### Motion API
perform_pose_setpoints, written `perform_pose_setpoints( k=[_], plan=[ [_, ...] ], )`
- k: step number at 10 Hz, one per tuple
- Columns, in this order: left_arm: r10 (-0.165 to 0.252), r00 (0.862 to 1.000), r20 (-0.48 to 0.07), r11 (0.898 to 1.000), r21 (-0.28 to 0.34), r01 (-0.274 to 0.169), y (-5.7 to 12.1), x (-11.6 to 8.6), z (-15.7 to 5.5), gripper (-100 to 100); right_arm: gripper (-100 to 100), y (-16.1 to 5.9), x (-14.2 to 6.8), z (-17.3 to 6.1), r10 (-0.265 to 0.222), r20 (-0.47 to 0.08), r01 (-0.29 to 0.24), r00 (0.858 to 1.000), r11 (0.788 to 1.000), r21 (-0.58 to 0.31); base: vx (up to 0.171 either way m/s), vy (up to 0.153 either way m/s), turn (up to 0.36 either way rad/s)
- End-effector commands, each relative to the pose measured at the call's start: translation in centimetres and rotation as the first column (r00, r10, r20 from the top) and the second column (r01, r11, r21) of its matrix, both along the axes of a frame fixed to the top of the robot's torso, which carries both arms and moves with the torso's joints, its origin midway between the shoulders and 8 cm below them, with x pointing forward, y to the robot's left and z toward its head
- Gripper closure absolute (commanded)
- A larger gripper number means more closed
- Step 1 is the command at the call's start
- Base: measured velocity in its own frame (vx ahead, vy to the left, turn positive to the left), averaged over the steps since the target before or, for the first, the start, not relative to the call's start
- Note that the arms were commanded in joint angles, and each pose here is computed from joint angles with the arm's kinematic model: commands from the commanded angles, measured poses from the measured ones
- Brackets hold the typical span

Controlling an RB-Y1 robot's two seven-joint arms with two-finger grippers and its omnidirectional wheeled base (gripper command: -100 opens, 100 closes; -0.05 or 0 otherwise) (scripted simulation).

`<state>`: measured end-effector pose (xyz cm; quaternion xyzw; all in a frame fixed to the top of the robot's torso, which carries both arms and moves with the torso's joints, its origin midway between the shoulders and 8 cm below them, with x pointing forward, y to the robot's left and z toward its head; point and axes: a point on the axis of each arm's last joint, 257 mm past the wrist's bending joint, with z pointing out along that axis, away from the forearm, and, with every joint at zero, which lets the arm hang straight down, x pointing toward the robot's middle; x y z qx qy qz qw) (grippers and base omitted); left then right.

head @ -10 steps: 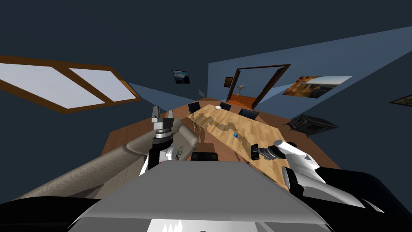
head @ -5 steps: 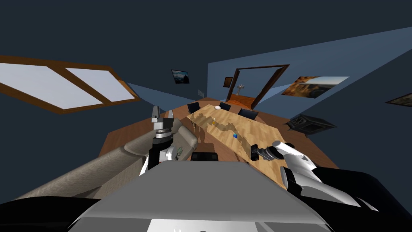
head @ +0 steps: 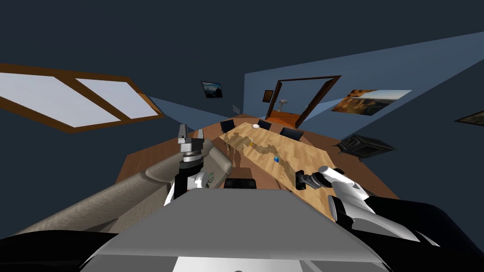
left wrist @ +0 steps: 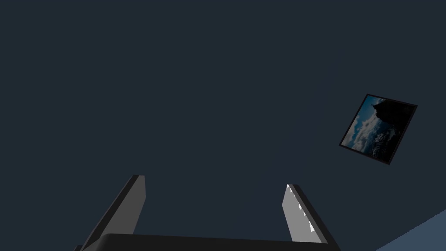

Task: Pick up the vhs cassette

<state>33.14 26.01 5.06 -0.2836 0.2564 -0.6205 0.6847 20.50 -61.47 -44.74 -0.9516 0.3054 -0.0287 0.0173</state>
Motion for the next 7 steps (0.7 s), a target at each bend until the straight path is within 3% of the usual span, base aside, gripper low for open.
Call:
perform_pose_setpoints(
  k=[1,2,3,4,6,7],
  plan=[
    [0.000,1.000,0.000,1.000,0.000,0.000,0.0,0.0,0.0,0,100,0.0,0.0,0.0,0.000,0.000,0.000,1.000,1.000,0.000,0.000,0.000,0.000],
    [0.000,1.000,0.000,1.000,0.000,0.000,0.0,0.0,0.0,0,100,0.0,0.0,0.0,0.000,0.000,0.000,1.000,1.000,0.000,0.000,0.000,0.000],
    [0.000,1.000,0.000,1.000,0.000,0.000,0.0,0.0,0.0,0,0,0.0,0.0,0.0,0.000,0.000,0.000,1.000,1.000,0.000,0.000,0.000,0.000],
    [0.000,1.000,0.000,1.000,0.000,0.000,0.0,0.0,0.0,0,100,-0.5,0.3,1.2,-0.005,0.000,0.005,1.000,1.000,-0.001,-0.008,0.012,-0.017],
    [0.000,1.000,0.000,1.000,0.000,0.000,0.0,0.0,0.0,0,100,-0.6,0.4,1.5,-0.005,0.000,0.005,1.000,1.000,-0.003,-0.019,0.018,0.014],
    [0.000,1.000,0.000,1.000,0.000,0.000,0.0,0.0,0.0,0,0,-0.6,0.4,1.6,-0.007,0.000,0.007,1.000,1.000,-0.002,0.000,0.000,0.000]
  ],
)
